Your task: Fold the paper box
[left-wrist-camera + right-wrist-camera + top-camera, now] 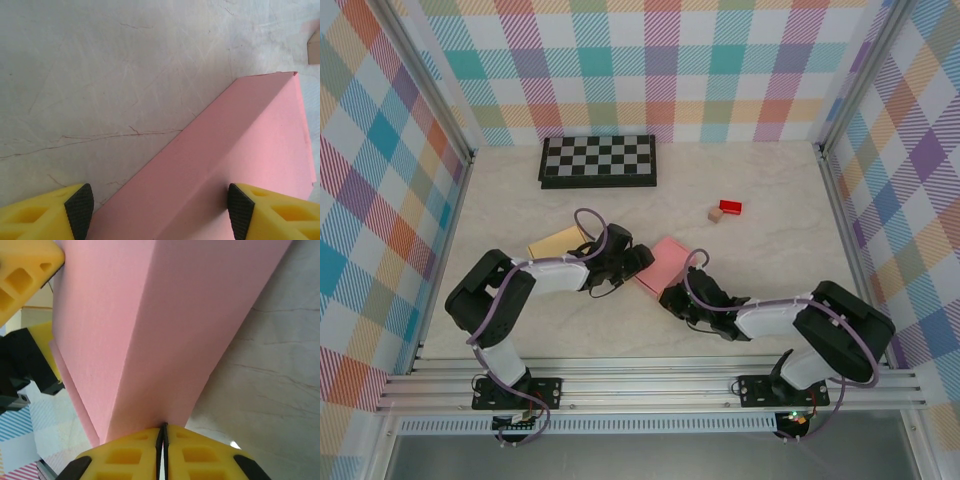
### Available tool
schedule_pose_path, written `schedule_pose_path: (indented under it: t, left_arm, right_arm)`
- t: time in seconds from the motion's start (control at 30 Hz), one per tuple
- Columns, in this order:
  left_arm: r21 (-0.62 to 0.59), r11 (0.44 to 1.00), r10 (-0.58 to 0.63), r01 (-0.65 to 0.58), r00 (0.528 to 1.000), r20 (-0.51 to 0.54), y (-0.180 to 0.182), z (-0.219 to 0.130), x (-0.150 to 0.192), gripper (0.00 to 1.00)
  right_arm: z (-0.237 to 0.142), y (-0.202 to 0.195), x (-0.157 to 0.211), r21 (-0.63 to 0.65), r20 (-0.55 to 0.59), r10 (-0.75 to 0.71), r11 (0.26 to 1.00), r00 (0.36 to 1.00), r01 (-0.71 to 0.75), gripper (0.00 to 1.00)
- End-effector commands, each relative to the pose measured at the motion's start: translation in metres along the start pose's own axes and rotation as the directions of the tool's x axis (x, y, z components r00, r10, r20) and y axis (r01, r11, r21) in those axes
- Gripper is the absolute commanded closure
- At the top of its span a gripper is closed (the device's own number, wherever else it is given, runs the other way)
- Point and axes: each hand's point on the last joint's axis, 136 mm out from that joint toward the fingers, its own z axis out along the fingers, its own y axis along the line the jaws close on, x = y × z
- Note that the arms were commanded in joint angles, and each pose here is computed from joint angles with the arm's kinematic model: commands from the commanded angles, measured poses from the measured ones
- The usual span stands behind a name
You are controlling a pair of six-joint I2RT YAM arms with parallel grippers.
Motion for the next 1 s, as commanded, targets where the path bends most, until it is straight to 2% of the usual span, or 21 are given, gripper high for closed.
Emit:
schedule_pose_path:
  t: [0.0,0.1,0.27,0.4,0.53,0.77,0.83,0.97]
  left_arm:
    - [-0.085,0.996,-0.045,0.024,0.966,-0.254,0.022,0.007,0.076,0.28]
    - [-0.070,0.997,-0.039,0.021,0.965,-0.259,0.013,0.006,0.080,0.29]
    - [-0.062,0.998,-0.038,0.021,0.960,-0.279,0.010,0.007,0.089,0.29]
    - [-0.081,0.997,-0.030,0.009,0.963,-0.268,0.013,0.008,0.085,0.29]
    - [-0.136,0.990,-0.001,-0.032,0.972,-0.233,0.023,0.005,0.057,0.29]
    - [-0.210,0.970,0.086,-0.120,0.983,-0.162,0.024,-0.010,-0.009,0.25]
    - [-0.217,0.967,0.105,-0.136,0.983,-0.150,0.018,-0.012,-0.026,0.25]
    - [-0.242,0.959,0.124,-0.145,0.987,-0.097,0.008,-0.026,-0.058,0.24]
  right_arm:
    - [0.000,0.087,-0.028,-0.322,0.079,0.063,0.946,0.995,-0.034,0.93]
    - [0.004,0.085,-0.030,-0.337,0.087,0.084,0.940,0.993,-0.050,0.97]
    - [-0.002,0.097,-0.037,-0.348,0.126,0.047,0.938,0.991,0.000,0.96]
    - [0.000,0.100,-0.035,-0.341,0.112,0.041,0.940,0.993,0.000,0.96]
    - [-0.004,0.073,-0.032,-0.248,0.111,0.052,0.968,0.993,-0.023,0.93]
    - [-0.036,0.023,-0.039,-0.065,0.166,-0.040,0.997,0.985,0.052,0.92]
    - [-0.050,0.015,-0.041,0.005,0.169,-0.084,0.996,0.982,0.084,0.91]
    - [-0.089,0.002,-0.055,0.190,0.195,-0.270,0.954,0.943,0.234,0.90]
